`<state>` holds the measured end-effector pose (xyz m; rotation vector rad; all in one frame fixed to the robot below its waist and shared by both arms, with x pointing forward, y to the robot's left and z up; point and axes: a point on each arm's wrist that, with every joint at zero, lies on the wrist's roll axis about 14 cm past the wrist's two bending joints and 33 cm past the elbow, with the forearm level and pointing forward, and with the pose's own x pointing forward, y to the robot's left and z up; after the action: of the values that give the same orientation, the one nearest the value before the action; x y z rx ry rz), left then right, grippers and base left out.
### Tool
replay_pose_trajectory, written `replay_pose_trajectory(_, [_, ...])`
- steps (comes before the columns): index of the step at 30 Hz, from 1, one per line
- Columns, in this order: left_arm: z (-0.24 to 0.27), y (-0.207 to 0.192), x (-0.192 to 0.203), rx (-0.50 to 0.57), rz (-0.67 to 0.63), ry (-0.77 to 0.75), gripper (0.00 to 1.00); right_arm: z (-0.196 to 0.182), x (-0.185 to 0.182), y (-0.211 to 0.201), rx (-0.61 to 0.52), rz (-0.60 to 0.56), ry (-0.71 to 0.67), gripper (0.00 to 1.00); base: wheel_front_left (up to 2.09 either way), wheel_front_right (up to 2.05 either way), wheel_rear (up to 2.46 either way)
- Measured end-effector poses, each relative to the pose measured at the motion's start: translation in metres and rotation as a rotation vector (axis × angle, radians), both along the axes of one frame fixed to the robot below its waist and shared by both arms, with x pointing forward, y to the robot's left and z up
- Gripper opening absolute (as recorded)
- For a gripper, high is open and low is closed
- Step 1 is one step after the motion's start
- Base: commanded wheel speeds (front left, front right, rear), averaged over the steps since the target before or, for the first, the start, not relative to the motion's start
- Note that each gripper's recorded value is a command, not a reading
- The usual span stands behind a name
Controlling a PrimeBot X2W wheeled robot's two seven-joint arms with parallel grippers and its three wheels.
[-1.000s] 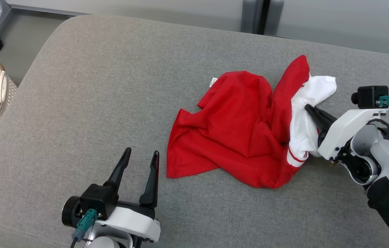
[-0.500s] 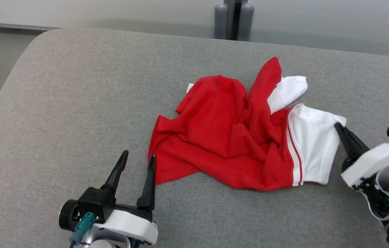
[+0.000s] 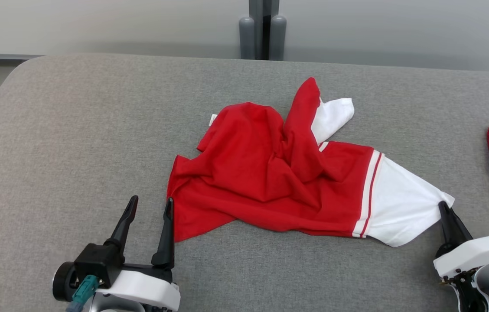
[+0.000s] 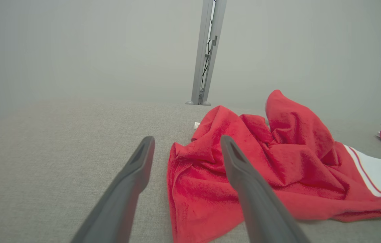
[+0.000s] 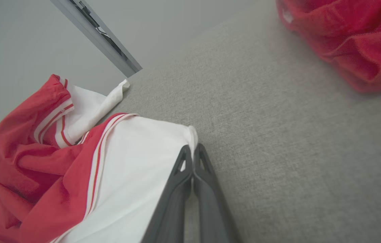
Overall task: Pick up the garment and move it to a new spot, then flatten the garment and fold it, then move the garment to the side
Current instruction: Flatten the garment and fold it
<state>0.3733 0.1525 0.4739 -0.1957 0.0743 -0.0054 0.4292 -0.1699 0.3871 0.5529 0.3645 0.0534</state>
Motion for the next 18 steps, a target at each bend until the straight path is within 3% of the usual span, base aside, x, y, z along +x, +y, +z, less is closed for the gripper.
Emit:
replay_pose_trajectory(7, [0.003,0.005,-0.001,0.008,0.006,-0.005,1.0,0.001,-0.01,-0.018,0.01,-0.103,-0.006,0.0,0.0,0.0,0.0])
replay_pose_trajectory(16, [0.003,0.007,-0.006,0.015,0.013,0.007,1.0,-0.008,-0.032,-0.017,0.023,-0.135,0.054,0.0,0.0,0.0,0.0])
replay_pose_trajectory(18, [0.002,0.007,-0.007,0.013,0.013,0.01,1.0,-0.008,-0.033,-0.018,0.023,-0.138,0.059,0.33,0.0,0.0,0.0])
